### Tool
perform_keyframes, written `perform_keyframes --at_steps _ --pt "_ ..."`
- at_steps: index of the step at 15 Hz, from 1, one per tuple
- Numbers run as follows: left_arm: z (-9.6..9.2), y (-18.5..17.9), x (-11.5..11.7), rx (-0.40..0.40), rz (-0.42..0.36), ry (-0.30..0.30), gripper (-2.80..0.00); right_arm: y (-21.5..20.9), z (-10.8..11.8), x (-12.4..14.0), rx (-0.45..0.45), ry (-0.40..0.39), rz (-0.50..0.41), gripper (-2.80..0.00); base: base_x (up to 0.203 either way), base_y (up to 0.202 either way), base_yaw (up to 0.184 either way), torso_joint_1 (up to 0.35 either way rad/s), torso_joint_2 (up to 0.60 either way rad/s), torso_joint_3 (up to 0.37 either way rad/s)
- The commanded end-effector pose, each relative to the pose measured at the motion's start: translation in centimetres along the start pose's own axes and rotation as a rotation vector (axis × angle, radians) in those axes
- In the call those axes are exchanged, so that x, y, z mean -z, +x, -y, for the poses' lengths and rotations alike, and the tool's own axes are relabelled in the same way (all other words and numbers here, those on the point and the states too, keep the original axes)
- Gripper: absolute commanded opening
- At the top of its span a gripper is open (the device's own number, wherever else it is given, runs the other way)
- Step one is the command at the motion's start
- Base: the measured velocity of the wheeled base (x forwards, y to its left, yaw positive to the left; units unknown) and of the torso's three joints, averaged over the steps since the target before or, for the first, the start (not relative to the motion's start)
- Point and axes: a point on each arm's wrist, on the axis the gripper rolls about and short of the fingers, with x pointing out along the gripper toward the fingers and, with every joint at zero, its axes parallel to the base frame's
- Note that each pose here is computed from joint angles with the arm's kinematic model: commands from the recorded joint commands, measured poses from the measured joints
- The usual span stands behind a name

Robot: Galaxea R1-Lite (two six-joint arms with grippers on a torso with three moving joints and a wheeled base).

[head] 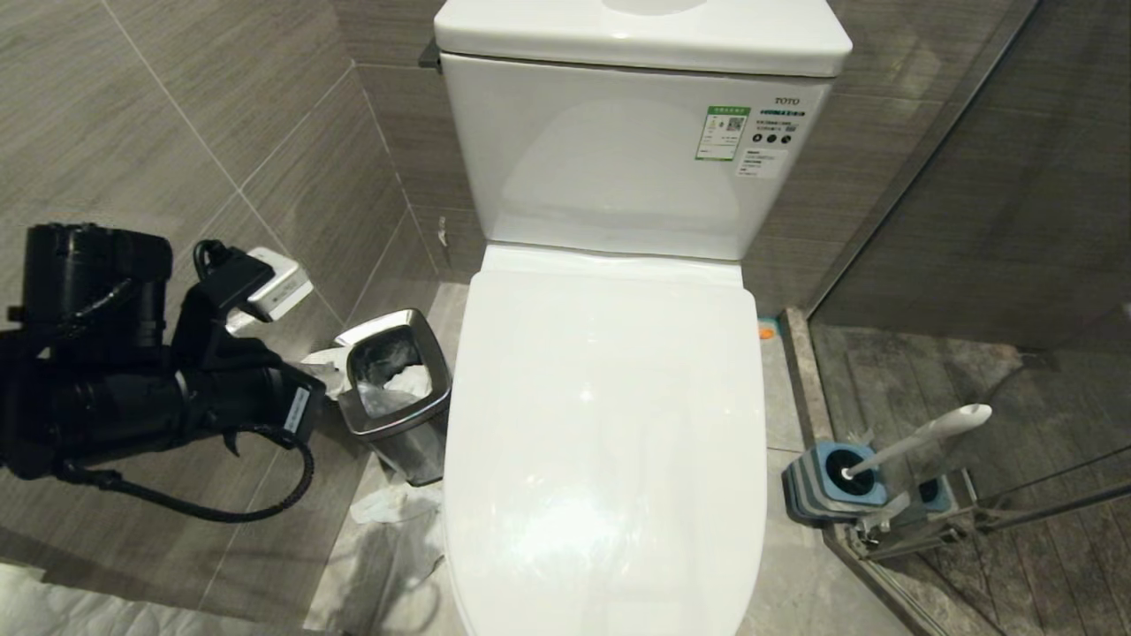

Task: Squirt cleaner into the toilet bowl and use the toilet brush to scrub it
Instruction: Use the left hand to lift the toilet lid slightly

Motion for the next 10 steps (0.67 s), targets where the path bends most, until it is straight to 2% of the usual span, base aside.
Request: perform_keyframes --at_steps 1,4,7,8,10 --pt "0.2 2.3 0.6 0.05 -0.045 -0.059 -2.8 0.0 0.0 0.0 0.0 0.001 0.0 -2.8 0.0 0.0 0.0 0.0 0.0 0.0" --pt "0.3 5.2 0.9 0.155 -0.021 -0.167 -2.8 0.0 0.0 0.0 0.0 0.001 0.0 -2.8 0.0 0.0 0.0 0.0 0.0 0.0" --pt "0.6 6.7 0.9 0.327 0.032 -0.294 -2.8 0.0 0.0 0.0 0.0 0.001 0.002 -2.8 0.0 0.0 0.0 0.0 0.0 0.0" --pt "0.7 6.9 0.9 0.374 0.045 -0.349 -2.8 0.0 0.0 0.0 0.0 0.001 0.001 -2.8 0.0 0.0 0.0 0.0 0.0 0.0" --pt "0.0 7.6 0.6 0.411 0.09 -0.473 -2.8 0.0 0.0 0.0 0.0 0.001 -0.001 -2.8 0.0 0.0 0.0 0.0 0.0 0.0"
